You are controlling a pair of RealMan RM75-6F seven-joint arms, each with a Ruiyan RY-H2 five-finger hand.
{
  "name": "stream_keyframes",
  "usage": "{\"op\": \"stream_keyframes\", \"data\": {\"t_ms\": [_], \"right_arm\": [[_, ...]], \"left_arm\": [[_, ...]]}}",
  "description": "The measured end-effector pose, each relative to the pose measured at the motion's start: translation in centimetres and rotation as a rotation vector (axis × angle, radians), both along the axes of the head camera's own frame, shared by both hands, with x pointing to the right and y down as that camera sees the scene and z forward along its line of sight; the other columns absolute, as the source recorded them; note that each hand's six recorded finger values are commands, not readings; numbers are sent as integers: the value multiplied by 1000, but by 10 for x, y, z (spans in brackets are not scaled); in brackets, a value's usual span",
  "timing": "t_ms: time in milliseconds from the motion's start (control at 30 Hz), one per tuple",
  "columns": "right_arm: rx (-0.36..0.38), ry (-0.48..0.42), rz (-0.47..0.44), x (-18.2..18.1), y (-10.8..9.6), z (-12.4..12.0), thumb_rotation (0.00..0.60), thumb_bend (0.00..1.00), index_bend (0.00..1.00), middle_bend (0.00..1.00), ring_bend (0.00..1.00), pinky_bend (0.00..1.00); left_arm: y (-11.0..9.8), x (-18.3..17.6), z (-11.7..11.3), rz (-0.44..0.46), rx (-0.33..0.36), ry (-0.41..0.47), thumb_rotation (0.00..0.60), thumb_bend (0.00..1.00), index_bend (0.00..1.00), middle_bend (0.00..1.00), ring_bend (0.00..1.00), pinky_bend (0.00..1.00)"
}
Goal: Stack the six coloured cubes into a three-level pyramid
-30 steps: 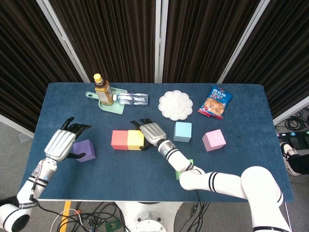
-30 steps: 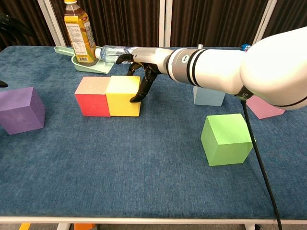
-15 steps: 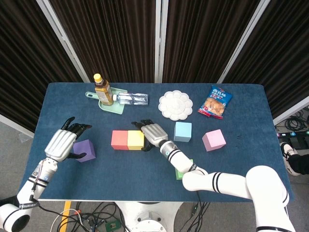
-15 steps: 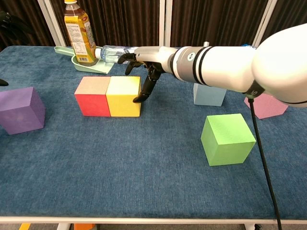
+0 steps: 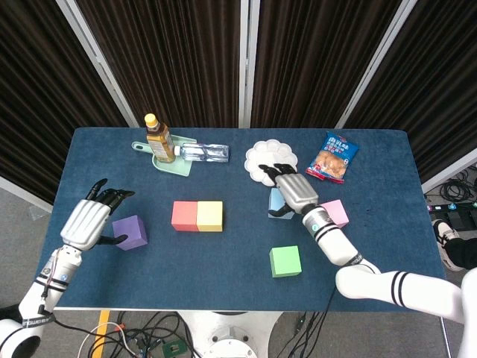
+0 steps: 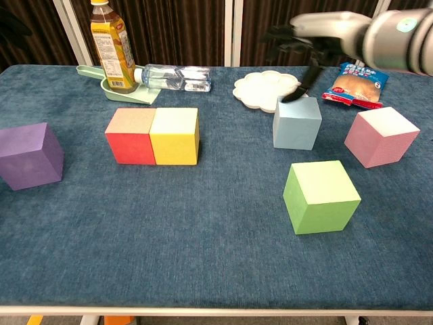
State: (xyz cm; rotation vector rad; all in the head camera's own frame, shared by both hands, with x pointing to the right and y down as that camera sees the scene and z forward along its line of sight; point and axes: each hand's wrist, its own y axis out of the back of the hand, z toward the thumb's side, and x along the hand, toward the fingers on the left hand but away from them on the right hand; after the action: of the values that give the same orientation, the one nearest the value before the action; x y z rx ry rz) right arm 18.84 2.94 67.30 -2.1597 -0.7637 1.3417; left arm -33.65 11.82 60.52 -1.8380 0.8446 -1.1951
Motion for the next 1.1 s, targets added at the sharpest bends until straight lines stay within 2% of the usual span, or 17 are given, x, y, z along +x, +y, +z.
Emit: {"op": "stream_keyframes", "data": {"t_ms": [200,767,967,1100], "right_arm": [[-48,18,36,18,3,19,600,54,0,143,0,0],[-66,39,61,29,7,56,600,99,0,252,0,0],[-55,31,68,30,5,60,600,168,0,356,0,0],[-45,-4,60,24,6,52,600,171,0,372,0,0]], "left_arm": [[1,3,0,2,-8,-2,600,0,174,214,204,46],[2,4,1,-12,-24,5,600,0,174,209,203,46],[0,3,0,-18,-24,12,600,0,174,208,204,46],[-1,3,-1,-24,-21,17,600,0,174,208,203,46]]}}
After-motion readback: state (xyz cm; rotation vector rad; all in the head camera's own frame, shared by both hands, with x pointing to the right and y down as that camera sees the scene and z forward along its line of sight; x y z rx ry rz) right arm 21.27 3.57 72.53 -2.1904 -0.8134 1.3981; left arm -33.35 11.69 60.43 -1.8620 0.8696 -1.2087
